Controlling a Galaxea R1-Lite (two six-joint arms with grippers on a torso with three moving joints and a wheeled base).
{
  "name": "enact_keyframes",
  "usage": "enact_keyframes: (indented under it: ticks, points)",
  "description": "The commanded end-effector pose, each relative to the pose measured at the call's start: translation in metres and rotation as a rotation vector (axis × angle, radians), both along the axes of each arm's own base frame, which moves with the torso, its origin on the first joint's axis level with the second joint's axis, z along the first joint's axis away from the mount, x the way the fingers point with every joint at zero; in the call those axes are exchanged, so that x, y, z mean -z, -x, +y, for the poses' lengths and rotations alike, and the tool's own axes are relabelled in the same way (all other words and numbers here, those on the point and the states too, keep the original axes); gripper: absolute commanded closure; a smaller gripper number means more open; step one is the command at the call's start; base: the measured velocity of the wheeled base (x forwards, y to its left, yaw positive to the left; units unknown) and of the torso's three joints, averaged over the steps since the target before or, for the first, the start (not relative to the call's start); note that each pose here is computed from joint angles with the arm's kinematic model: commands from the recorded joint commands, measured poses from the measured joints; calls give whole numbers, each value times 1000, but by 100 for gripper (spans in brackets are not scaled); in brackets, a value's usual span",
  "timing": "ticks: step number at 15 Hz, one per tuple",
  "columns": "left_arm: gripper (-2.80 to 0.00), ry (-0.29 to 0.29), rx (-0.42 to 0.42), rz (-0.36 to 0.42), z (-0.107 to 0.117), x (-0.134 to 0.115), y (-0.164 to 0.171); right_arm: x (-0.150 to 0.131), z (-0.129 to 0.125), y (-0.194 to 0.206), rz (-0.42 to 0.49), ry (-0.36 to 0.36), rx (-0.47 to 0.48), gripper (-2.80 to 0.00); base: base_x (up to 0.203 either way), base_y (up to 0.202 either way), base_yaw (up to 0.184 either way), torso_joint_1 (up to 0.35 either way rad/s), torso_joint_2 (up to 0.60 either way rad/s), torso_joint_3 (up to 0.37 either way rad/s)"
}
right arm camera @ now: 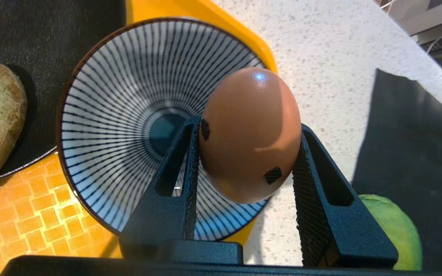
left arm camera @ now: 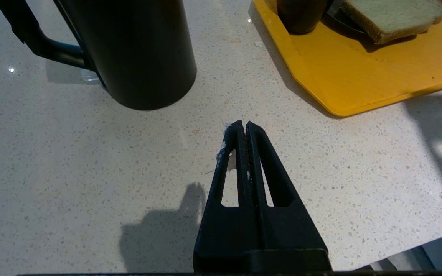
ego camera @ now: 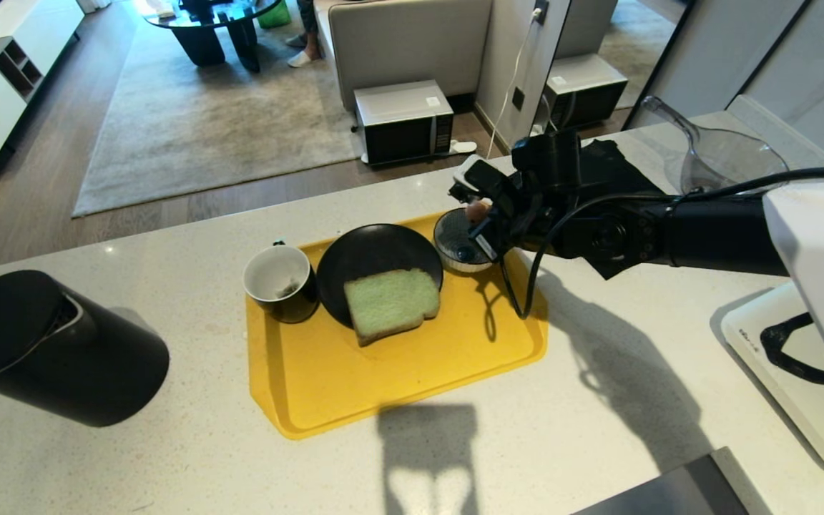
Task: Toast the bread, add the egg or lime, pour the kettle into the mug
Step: Put the egg in the bowl
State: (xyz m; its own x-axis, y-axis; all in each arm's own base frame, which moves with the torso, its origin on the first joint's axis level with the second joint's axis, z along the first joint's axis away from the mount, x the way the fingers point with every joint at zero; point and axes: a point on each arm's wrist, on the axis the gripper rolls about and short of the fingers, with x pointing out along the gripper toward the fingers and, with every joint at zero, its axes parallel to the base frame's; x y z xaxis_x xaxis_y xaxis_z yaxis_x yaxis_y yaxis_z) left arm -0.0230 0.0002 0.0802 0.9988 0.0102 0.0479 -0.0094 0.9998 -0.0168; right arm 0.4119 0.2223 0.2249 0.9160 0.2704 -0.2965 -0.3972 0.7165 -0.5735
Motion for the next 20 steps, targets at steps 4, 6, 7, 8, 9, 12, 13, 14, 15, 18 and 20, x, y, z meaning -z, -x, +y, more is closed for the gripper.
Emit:
enact_keyframes:
  ticks: [4, 6, 7, 8, 9, 12, 13, 14, 15, 18, 20]
  points:
    - [0, 1, -1, 14, 0, 5, -1, 18, 5, -6, 35, 24, -3, 0, 0, 0, 0, 0, 0, 0]
    - [0, 1, -1, 14, 0, 5, -1, 23, 6, -7, 45, 31, -5, 0, 0, 0, 0, 0, 0, 0]
    - [0, 1, -1, 14, 0, 5, -1, 24, 7, -8, 45, 40, -8, 0, 0, 0, 0, 0, 0, 0]
    - [0, 1, -1, 14, 0, 5, -1, 26, 7, -8, 47, 45, -10, 0, 0, 0, 0, 0, 0, 0]
    - [0, 1, 0, 13, 0, 4, -1, 27, 7, -8, 48, 46, -10, 0, 0, 0, 0, 0, 0, 0]
    - [0, 2, 0, 14, 0, 5, -1, 26, 7, -9, 46, 47, -10, 0, 0, 0, 0, 0, 0, 0]
    - [0, 1, -1, 14, 0, 5, -1, 26, 7, -8, 44, 48, -9, 0, 0, 0, 0, 0, 0, 0]
    - [0, 2, 0, 14, 0, 5, -1, 24, 7, -8, 40, 49, -10, 0, 0, 0, 0, 0, 0, 0]
    - [0, 2, 0, 14, 0, 5, -1, 23, 7, -7, 39, 50, -10, 0, 0, 0, 0, 0, 0, 0]
    - [0, 2, 0, 14, 0, 5, -1, 22, 6, -6, 39, 50, -9, 0, 0, 0, 0, 0, 0, 0]
    - [0, 4, 0, 14, 0, 5, -1, 21, 5, -6, 37, 50, -8, 0, 0, 0, 0, 0, 0, 0]
